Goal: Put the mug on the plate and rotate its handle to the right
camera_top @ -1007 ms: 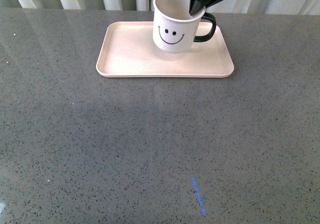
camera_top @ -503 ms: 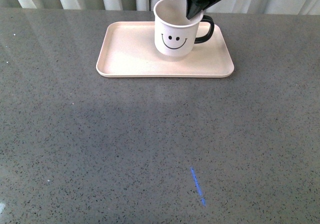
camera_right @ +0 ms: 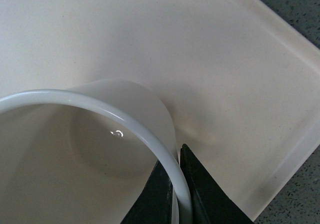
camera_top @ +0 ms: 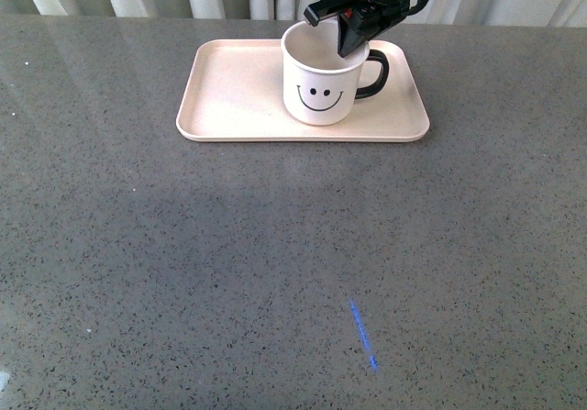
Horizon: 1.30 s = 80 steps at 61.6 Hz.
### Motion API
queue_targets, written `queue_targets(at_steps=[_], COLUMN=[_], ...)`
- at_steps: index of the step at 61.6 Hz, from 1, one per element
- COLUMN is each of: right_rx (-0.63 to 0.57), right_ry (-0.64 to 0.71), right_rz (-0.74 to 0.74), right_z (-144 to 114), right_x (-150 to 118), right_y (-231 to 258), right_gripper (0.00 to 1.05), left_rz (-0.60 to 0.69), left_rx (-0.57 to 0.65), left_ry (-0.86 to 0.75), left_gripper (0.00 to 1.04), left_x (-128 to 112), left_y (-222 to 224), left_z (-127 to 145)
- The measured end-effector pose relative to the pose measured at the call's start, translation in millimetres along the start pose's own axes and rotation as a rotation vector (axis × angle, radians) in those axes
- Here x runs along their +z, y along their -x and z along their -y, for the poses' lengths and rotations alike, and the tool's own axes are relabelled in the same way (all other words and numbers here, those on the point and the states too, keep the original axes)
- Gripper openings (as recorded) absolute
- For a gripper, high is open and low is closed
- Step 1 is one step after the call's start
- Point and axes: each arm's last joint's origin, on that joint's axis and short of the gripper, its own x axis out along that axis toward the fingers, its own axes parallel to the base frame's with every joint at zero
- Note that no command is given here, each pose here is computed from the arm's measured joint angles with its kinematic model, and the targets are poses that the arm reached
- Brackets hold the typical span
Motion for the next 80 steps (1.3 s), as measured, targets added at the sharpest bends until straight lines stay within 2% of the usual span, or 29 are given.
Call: queue_targets(at_steps=[41,73,77,80], right_rx=[0.014,0.008,0.009,0.010], right_ry=[0.028,0.048,0.048,0.048], right_rz=[-0.014,-0.009,-0.001,0.003], right_z=[-1.5,-0.7,-0.3,0.2], right_x=[-4.4,-1.4,-0.1,0.3], right_y=[-5.5,0.9,3.0,3.7], right_gripper=[0.03,0.76,0.83,0.82], left_rz=[0.000,0.000,0.000,0.000], left_rx=[0.000,0.000,0.000,0.000], left_ry=[0.000,0.000,0.000,0.000], left_gripper=[0.96,0.96,0.96,0.96], left_x=[0.0,0.0,0.0,0.0], left_y=[0.0,0.0,0.0,0.0], left_z=[0.0,0.0,0.0,0.0])
